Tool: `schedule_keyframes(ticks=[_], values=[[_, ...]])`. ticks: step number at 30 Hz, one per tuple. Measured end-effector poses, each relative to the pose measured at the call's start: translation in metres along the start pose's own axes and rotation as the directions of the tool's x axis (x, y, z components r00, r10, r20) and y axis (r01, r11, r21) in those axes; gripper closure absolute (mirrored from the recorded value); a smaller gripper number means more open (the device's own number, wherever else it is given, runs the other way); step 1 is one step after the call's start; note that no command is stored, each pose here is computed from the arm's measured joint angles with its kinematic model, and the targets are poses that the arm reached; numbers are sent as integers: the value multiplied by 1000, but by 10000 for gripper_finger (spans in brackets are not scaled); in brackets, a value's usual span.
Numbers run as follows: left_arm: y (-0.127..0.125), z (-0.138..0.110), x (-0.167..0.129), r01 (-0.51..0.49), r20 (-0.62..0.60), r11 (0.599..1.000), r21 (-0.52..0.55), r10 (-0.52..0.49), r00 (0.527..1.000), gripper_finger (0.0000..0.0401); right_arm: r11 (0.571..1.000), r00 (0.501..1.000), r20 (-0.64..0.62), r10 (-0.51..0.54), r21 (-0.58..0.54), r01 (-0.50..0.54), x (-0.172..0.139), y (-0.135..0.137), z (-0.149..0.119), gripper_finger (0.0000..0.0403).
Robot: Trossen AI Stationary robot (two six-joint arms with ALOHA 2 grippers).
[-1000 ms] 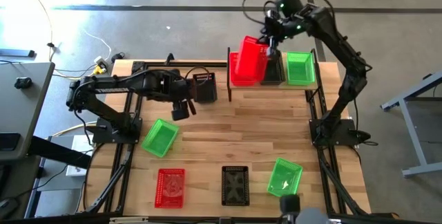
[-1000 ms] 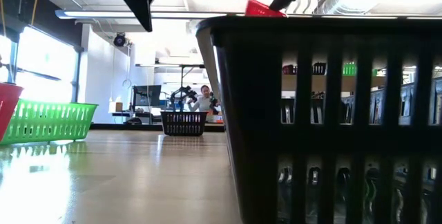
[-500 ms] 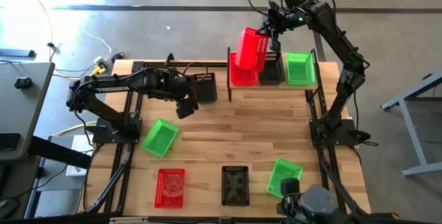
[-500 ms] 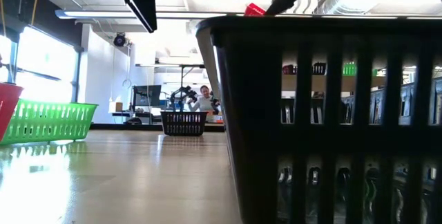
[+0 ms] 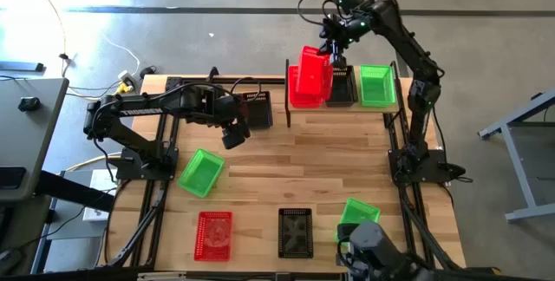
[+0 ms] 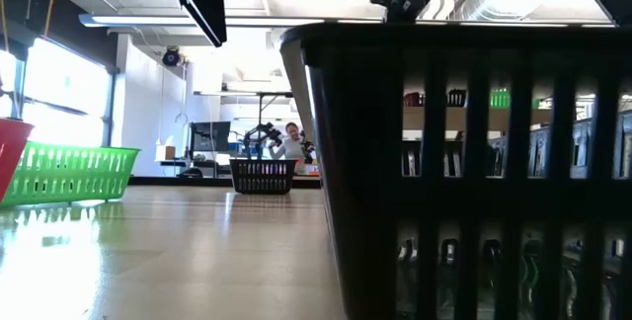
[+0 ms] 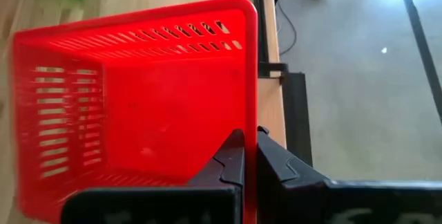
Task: Stack baskets on shelf by color
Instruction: Stack the top red bin on top of the red bin on the shelf
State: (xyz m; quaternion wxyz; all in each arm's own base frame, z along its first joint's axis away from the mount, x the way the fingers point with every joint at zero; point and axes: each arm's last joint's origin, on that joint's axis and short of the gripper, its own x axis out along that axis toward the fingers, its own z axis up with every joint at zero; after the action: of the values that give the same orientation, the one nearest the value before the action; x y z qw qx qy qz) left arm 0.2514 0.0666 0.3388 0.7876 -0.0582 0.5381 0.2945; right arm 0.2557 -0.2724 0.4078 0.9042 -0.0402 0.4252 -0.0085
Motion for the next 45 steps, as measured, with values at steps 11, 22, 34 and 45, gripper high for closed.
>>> schedule_keyframes(ticks=[11,22,34,45], values=[[0,0,0,0,0,1000,3,0,1000,176,995,1000,10,19,-97,-17,5,7,7,403],[0,0,0,1,0,1000,2,-1,1000,176,993,1000,4,22,-113,-21,8,9,9,403],[0,0,0,1,0,1000,3,-1,1000,176,985,998,-63,23,-170,-33,28,11,12,403],[0,0,0,1,-1,1000,3,-1,1000,176,980,997,-75,8,-196,-22,36,9,13,403]])
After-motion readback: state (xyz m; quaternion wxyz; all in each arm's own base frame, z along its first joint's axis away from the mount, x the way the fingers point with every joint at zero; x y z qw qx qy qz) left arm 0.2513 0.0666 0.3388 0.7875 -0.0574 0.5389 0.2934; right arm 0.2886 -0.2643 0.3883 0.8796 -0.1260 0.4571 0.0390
